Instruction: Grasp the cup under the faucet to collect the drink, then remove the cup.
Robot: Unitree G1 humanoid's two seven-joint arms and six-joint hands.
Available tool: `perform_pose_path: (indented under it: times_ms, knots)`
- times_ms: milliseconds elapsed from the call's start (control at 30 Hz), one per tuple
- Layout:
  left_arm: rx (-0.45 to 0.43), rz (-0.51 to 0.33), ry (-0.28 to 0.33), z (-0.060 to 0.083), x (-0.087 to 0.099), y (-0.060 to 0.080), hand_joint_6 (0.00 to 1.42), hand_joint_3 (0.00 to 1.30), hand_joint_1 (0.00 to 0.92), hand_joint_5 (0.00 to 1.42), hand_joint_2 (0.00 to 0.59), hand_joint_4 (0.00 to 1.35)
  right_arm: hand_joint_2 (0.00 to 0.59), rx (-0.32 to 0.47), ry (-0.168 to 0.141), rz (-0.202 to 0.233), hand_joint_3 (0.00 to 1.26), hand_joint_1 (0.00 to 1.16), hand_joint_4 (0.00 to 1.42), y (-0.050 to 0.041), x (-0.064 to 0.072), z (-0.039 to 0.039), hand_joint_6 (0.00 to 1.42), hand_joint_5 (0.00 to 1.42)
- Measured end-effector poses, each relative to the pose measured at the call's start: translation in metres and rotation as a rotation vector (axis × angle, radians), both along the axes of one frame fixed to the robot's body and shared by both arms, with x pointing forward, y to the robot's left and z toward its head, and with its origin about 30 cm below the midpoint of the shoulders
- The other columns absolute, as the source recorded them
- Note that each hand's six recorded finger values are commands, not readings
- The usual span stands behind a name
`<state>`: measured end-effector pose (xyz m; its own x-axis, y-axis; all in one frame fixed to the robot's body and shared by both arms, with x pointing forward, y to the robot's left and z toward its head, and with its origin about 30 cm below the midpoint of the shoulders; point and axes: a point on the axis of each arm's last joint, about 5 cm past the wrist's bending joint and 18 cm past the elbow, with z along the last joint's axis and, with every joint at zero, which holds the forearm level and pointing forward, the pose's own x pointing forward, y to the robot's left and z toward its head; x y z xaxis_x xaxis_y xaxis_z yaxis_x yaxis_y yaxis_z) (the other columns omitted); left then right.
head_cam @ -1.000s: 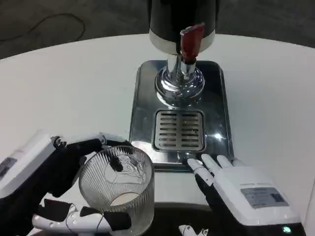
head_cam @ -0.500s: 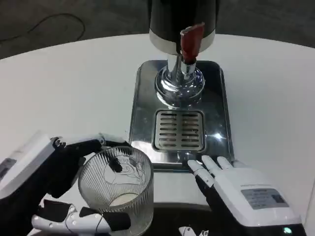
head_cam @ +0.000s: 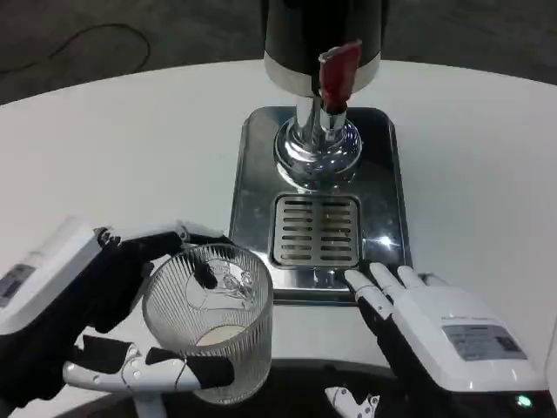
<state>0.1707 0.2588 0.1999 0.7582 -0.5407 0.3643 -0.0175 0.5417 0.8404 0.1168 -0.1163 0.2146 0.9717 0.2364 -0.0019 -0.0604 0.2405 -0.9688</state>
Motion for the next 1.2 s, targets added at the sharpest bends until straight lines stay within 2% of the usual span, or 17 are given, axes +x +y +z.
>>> perform_pose_path:
  times_ms: [300, 433, 567, 667, 867, 1000, 1100, 1200]
  knots:
    - [0.020, 0.037, -0.008, 0.003, 0.016, 0.003, 1.42, 1.05, 0.463, 1.42, 0.184, 1.23, 0.420, 0.011, -0.023, -0.012, 0.07, 0.42, 0.00, -0.0031, -0.004, 0.0043, 0.00, 0.00]
    - [0.035, 0.041, -0.007, 0.005, 0.029, 0.001, 1.42, 1.05, 0.463, 1.42, 0.184, 1.23, 0.417, 0.020, -0.008, -0.014, 0.07, 0.41, 0.00, -0.0058, -0.004, 0.0051, 0.00, 0.00]
    - [0.056, 0.069, -0.005, 0.006, 0.046, 0.000, 1.42, 1.05, 0.463, 1.42, 0.184, 1.23, 0.415, 0.028, -0.010, -0.020, 0.07, 0.41, 0.00, -0.0086, -0.005, 0.0070, 0.00, 0.00]
    - [0.072, 0.078, -0.016, 0.008, 0.056, -0.002, 1.42, 1.05, 0.463, 1.42, 0.184, 1.23, 0.416, 0.034, -0.027, -0.026, 0.07, 0.41, 0.00, -0.0109, -0.007, 0.0097, 0.00, 0.00]
    - [0.125, 0.090, -0.052, 0.009, 0.071, -0.011, 1.42, 1.05, 0.463, 1.42, 0.184, 1.23, 0.421, 0.037, -0.018, -0.028, 0.07, 0.40, 0.00, -0.0137, -0.010, 0.0097, 0.00, 0.00]
    - [0.159, 0.092, -0.074, 0.010, 0.080, -0.017, 1.42, 1.05, 0.463, 1.42, 0.184, 1.23, 0.422, 0.045, -0.025, -0.029, 0.07, 0.39, 0.00, -0.0157, -0.013, 0.0112, 0.00, 0.00]
    - [0.162, 0.089, -0.089, 0.011, 0.086, -0.021, 1.42, 1.05, 0.463, 1.42, 0.184, 1.23, 0.422, 0.047, -0.033, -0.029, 0.07, 0.39, 0.00, -0.0166, -0.015, 0.0124, 0.00, 0.00]
    - [0.171, 0.102, -0.097, 0.011, 0.094, -0.023, 1.42, 1.05, 0.463, 1.42, 0.184, 1.23, 0.423, 0.046, -0.026, -0.021, 0.07, 0.39, 0.00, -0.0175, -0.016, 0.0114, 0.00, 0.00]
